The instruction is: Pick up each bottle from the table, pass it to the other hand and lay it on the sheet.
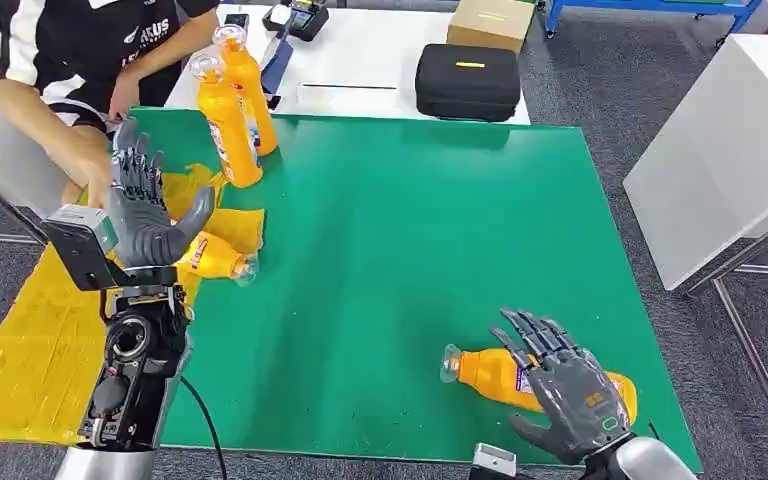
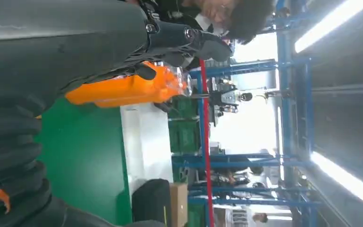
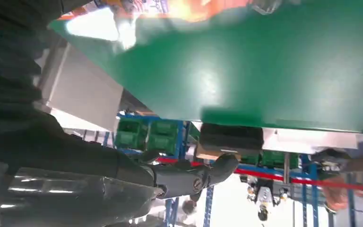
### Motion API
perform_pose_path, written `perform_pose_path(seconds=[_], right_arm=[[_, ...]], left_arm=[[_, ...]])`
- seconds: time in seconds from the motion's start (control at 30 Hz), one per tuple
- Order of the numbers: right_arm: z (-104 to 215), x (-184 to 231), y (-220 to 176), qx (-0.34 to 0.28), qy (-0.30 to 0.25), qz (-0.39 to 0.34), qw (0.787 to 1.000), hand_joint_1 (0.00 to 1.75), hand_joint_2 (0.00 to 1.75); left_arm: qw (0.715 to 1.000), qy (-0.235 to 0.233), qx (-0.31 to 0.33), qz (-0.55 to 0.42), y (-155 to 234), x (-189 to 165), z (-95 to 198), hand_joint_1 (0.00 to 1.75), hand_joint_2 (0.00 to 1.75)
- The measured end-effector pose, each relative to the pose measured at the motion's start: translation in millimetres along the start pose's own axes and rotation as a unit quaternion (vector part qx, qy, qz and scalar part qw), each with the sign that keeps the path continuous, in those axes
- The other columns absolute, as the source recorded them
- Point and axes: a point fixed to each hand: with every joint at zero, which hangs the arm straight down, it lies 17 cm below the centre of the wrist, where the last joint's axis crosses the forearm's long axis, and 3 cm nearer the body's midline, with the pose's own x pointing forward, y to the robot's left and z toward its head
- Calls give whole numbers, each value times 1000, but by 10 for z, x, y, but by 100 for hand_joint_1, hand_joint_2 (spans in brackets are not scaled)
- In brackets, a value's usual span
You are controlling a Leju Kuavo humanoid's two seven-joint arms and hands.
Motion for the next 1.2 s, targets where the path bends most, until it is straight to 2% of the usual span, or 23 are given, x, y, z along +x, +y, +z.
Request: perform_pose_path(seconds=[0.23, 0.5, 0.73, 1.2], right_arm=[[-6, -93, 92, 11, 11, -7, 1000, 0, 175], [-23, -327, 434, 49, 30, -31, 998, 0, 175], [8, -431, 811, 86, 58, -64, 993, 0, 175], [139, -775, 1386, 142, 138, -118, 973, 0, 175]], left_arm=[[1000, 2, -4, 16, -20, 35, 6, 0, 175], [999, -7, -23, 32, -144, 145, 88, 0, 175], [998, -20, -35, 51, -236, 342, 106, 0, 175], [998, -22, -33, 58, -210, 395, 99, 0, 175]])
